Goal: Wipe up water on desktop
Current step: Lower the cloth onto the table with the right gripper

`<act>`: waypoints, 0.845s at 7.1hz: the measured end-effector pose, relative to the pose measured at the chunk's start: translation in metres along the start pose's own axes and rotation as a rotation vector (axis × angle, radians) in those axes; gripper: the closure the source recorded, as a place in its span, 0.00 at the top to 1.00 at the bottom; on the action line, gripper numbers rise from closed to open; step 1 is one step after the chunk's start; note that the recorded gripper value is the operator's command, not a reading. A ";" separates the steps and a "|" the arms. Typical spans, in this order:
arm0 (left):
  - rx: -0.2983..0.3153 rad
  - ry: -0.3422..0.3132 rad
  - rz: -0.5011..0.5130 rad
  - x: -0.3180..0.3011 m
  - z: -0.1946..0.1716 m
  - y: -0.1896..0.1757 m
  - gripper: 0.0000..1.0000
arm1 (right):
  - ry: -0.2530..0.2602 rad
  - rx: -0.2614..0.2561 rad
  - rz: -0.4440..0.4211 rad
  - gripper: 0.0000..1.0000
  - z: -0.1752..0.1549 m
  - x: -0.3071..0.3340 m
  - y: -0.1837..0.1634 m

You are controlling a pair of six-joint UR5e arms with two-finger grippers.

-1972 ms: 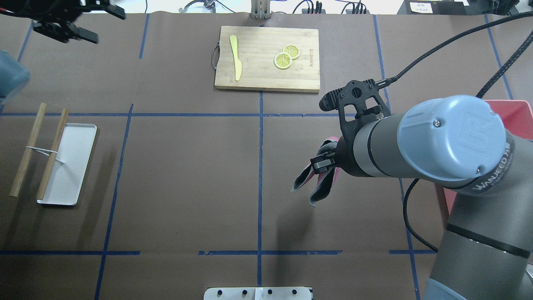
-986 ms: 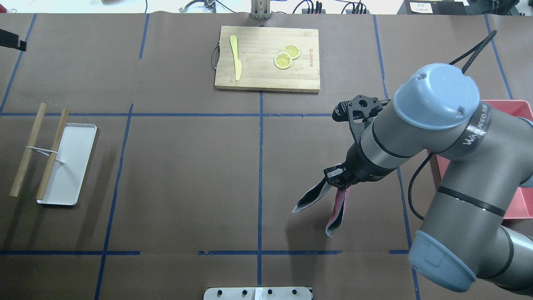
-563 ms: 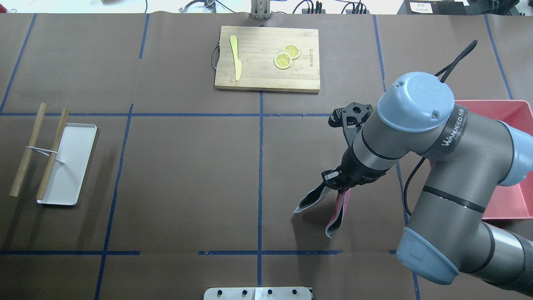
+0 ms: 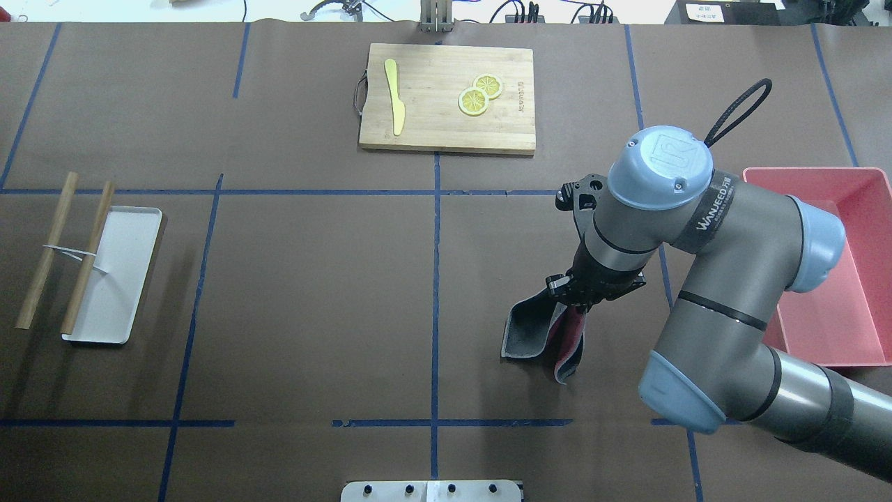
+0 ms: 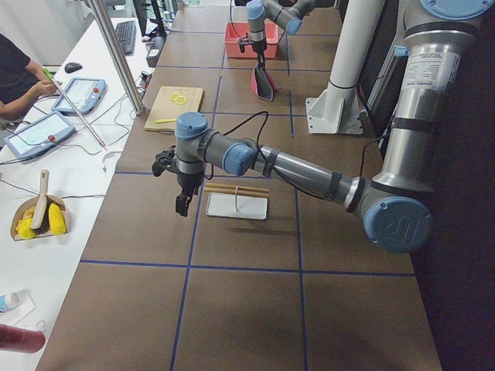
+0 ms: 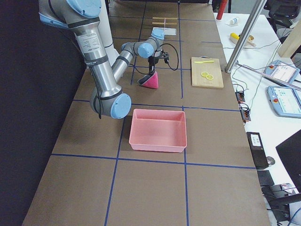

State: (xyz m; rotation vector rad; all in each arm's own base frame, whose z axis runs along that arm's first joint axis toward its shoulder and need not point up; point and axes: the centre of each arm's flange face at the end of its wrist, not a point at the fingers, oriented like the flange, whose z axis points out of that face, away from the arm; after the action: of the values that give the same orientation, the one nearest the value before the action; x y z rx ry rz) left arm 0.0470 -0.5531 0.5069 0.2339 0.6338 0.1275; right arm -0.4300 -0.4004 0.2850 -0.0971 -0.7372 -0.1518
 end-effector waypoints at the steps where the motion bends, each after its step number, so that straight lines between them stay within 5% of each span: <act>1: -0.007 0.000 -0.004 -0.003 0.003 0.005 1.00 | 0.028 -0.004 0.046 0.00 0.009 0.016 -0.021; 6: -0.008 0.034 -0.008 0.002 -0.001 0.013 1.00 | 0.080 0.030 0.217 0.00 0.038 0.109 -0.116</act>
State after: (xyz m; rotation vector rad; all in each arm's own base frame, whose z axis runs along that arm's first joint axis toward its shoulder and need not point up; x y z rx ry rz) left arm 0.0470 -0.5404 0.5084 0.2220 0.6675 0.1262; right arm -0.3954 -0.5207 0.3901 -0.1410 -0.6442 0.0624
